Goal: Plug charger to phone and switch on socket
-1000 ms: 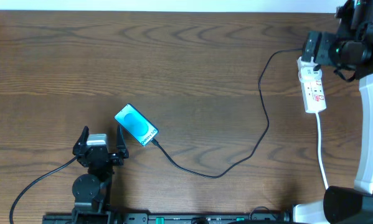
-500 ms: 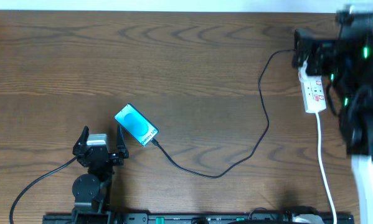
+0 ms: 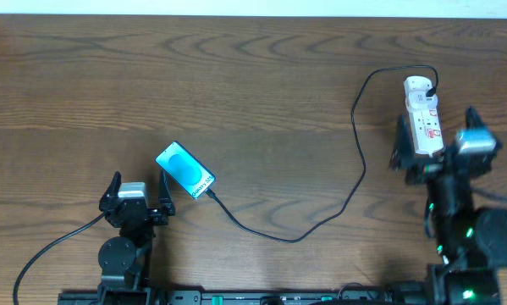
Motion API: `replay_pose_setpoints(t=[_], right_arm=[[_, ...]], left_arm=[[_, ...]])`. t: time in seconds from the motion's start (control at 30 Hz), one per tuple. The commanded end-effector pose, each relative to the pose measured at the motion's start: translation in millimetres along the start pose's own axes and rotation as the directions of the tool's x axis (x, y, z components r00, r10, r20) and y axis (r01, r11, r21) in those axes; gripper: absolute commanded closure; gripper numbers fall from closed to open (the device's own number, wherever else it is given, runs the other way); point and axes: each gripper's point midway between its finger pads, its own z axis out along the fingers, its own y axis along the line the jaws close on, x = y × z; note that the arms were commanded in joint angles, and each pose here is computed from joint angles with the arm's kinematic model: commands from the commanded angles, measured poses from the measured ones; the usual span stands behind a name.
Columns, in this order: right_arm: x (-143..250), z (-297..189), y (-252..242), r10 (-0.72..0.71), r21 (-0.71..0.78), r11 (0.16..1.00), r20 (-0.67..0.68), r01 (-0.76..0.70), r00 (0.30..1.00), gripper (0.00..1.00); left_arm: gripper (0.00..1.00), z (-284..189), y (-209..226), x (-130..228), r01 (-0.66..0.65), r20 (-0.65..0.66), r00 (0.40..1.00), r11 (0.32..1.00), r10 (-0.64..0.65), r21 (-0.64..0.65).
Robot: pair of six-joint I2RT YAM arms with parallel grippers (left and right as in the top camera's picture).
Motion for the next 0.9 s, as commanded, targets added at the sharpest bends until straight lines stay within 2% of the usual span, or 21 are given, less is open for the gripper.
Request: replay_pose_setpoints(t=[0.0, 0.23, 0.57, 0.87], right_arm=[[30.6, -12.6, 5.3, -0.024, -0.005, 1.000, 0.011, 0.024, 1.000, 0.01], [93.6, -30.9, 21.1, -0.022, -0.055, 0.998, 0.017, 0.023, 1.000, 0.01], [146.1, -37.5, 29.8, -0.020, -0.082, 0.996, -0.040, 0.017, 0.999, 0.01], [191.6, -47.5, 33.5, -0.004, -0.091, 0.996, -0.219, -0.017, 0.976, 0.01]], left_arm=[[0.17, 1.1, 0.7, 17.9, -0.018, -0.053, 0.998, 1.000, 0.018, -0.002], [0.17, 1.1, 0.6, 17.9, -0.018, -0.052, 0.998, 1.000, 0.018, -0.002], [0.17, 1.1, 0.6, 17.9, -0.018, -0.052, 0.998, 1.000, 0.018, -0.002], [0.17, 1.1, 0.7, 17.9, -0.018, -0.053, 0.998, 1.000, 0.018, -0.002]])
